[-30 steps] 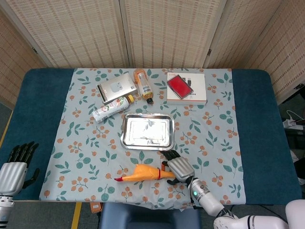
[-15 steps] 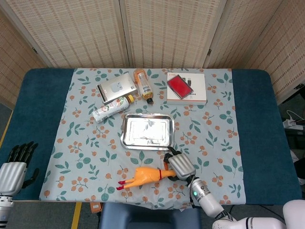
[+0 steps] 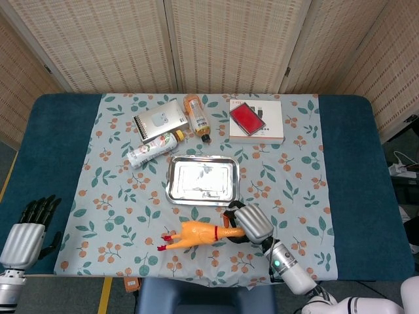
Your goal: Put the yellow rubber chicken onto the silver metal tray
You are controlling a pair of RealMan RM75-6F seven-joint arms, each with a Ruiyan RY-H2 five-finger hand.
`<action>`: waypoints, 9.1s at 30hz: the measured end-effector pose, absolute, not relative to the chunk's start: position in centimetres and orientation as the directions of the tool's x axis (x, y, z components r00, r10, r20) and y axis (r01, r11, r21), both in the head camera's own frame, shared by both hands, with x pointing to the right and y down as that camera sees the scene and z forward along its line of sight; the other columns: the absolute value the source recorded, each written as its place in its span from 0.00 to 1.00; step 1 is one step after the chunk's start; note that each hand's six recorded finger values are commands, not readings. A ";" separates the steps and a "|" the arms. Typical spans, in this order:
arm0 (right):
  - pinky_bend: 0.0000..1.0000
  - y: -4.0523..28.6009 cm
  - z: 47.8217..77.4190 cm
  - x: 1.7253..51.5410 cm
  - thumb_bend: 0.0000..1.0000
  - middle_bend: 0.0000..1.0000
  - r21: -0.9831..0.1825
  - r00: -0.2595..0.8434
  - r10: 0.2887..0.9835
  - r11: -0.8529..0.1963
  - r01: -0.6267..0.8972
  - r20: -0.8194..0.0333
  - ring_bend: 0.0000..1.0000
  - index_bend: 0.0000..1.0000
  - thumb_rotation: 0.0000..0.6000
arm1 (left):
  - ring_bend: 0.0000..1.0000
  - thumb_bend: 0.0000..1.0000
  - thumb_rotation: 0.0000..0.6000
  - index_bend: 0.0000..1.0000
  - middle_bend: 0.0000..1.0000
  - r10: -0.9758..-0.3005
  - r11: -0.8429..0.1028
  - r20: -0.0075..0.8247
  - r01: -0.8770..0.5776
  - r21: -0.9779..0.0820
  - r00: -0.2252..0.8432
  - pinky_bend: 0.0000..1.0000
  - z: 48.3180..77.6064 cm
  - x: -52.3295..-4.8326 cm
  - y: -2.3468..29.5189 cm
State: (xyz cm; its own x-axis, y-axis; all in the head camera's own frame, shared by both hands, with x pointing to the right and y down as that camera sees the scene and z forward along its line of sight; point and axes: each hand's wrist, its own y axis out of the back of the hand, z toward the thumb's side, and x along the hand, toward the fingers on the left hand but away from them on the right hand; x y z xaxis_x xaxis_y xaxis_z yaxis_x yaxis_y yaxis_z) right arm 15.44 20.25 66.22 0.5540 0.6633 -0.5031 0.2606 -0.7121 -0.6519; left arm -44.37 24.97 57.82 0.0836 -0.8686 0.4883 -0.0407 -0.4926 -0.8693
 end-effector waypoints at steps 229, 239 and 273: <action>0.25 10.3 77.4 12.2 0.17 0.00 -0.753 0.327 0.794 -0.598 0.272 -0.512 0.00 0.00 1.00 | 0.00 0.31 1.00 0.00 0.00 -0.740 -0.663 0.566 -0.539 -0.520 0.364 0.00 64.4 -35.6 16.5; 0.06 9.5 75.8 12.9 0.05 0.00 -0.756 0.340 0.783 -0.608 0.243 -0.520 0.00 0.00 1.00 | 0.00 0.31 1.00 0.00 0.00 -0.739 -0.661 0.568 -0.548 -0.512 0.361 0.00 64.2 -35.6 16.4; 0.00 22.0 57.1 34.7 0.03 0.00 -0.912 0.169 0.900 -0.410 0.019 -0.401 0.00 0.00 1.00 | 0.00 0.35 1.00 0.00 0.00 -0.892 -0.452 0.438 -0.164 -0.877 0.114 0.00 54.2 -46.7 27.6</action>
State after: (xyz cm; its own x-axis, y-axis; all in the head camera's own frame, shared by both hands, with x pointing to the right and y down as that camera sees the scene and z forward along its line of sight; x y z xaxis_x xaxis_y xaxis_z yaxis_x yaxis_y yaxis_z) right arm 34.74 22.00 57.05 0.1687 0.9002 -0.4015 0.0187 -0.4101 -0.9118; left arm -46.73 27.60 54.21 0.1143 -0.8917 0.4379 -0.1645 -0.4517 -0.8769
